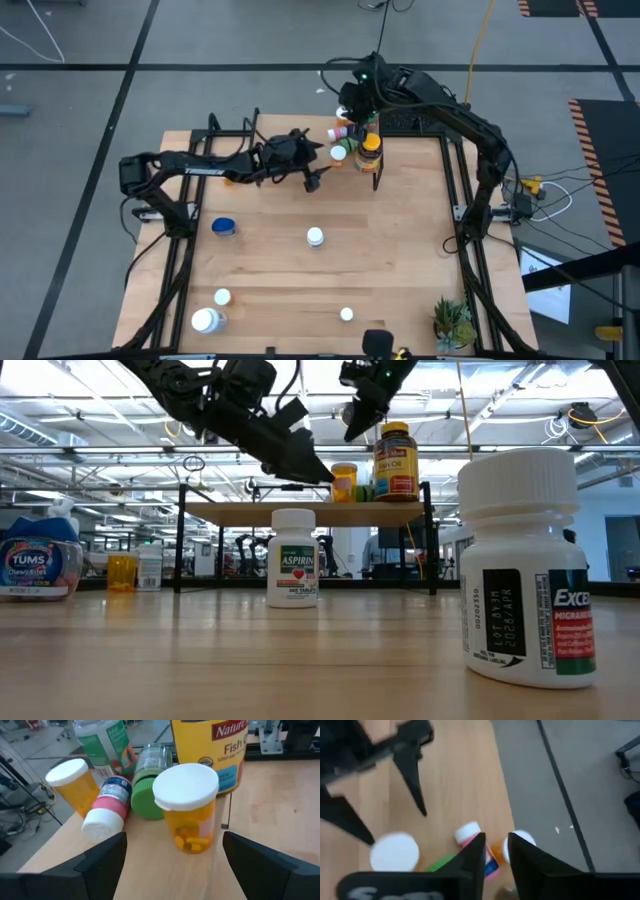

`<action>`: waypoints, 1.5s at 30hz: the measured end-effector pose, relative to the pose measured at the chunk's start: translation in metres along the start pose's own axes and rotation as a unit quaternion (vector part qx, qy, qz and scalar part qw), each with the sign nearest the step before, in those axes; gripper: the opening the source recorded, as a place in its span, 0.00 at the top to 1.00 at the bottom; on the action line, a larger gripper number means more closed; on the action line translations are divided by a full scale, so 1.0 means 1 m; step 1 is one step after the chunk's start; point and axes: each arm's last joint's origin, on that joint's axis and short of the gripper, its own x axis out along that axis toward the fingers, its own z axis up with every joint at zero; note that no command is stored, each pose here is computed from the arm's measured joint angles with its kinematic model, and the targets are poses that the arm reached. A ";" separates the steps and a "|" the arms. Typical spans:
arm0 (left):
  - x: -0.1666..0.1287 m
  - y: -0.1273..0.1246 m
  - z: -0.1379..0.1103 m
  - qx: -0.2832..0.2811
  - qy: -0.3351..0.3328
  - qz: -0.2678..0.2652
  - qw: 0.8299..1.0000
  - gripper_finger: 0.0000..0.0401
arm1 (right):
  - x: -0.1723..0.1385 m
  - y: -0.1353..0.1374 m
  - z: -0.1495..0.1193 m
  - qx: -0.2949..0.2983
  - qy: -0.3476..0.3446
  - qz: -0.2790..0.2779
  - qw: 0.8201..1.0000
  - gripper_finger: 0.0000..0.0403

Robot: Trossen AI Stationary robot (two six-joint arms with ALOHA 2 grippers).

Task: Pick and place medicine bottles onto shelf by color
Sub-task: Adjust the pill bottles on the shelf

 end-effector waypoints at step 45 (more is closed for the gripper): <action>0.011 -0.021 0.014 -0.082 -0.103 0.073 0.989 0.16 | -0.055 0.136 -0.159 0.079 -0.269 -0.048 0.959 0.55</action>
